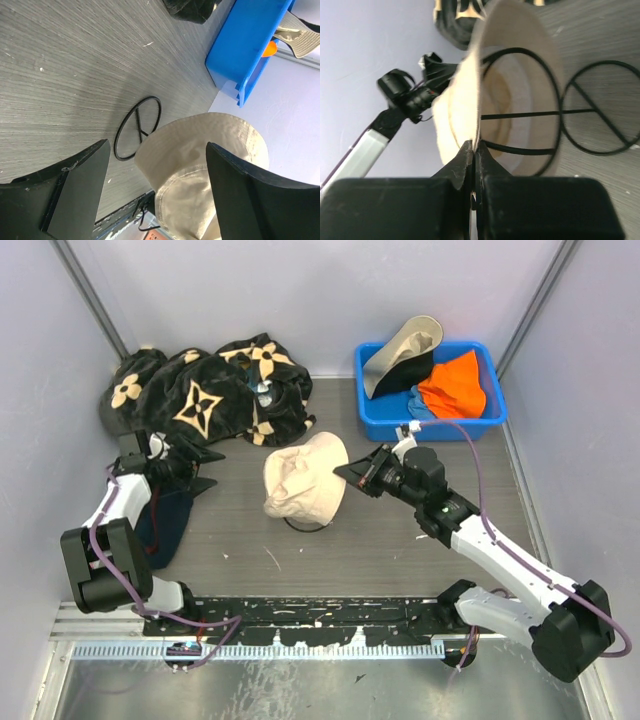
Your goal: Stack the hats
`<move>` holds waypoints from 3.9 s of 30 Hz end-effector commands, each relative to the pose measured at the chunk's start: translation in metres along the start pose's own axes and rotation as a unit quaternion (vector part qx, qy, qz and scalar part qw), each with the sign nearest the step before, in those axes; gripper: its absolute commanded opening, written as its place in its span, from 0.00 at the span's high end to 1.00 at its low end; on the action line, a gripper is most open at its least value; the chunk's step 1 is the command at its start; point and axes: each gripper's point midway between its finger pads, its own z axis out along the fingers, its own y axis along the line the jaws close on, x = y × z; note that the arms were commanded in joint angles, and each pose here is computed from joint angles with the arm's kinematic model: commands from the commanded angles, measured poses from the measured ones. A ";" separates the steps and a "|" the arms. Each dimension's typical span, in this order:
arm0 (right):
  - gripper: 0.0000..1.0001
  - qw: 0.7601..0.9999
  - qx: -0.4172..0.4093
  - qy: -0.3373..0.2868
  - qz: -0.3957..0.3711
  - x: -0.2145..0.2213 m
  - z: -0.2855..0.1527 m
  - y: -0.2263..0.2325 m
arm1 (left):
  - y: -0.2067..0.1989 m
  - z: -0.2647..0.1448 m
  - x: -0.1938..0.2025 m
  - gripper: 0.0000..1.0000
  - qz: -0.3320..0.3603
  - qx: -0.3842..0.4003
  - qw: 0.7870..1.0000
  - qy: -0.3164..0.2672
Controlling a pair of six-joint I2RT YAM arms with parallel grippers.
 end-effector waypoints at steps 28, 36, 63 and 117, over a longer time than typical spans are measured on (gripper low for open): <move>0.87 0.995 0.068 0.002 0.071 -0.033 0.007 -0.095 | -0.014 0.008 0.009 0.16 0.026 -0.003 0.999 0.021; 0.87 0.993 0.104 0.017 0.059 -0.027 0.011 -0.116 | -0.013 0.011 0.012 0.16 0.025 -0.005 0.999 0.027; 0.40 0.978 0.205 -0.023 -0.024 -0.059 -0.003 -0.131 | -0.015 0.011 0.016 0.16 0.034 -0.004 0.999 0.039; 0.42 0.980 -0.118 0.126 0.103 -0.094 0.074 -0.101 | -0.044 0.010 0.032 0.16 0.080 -0.005 0.994 0.070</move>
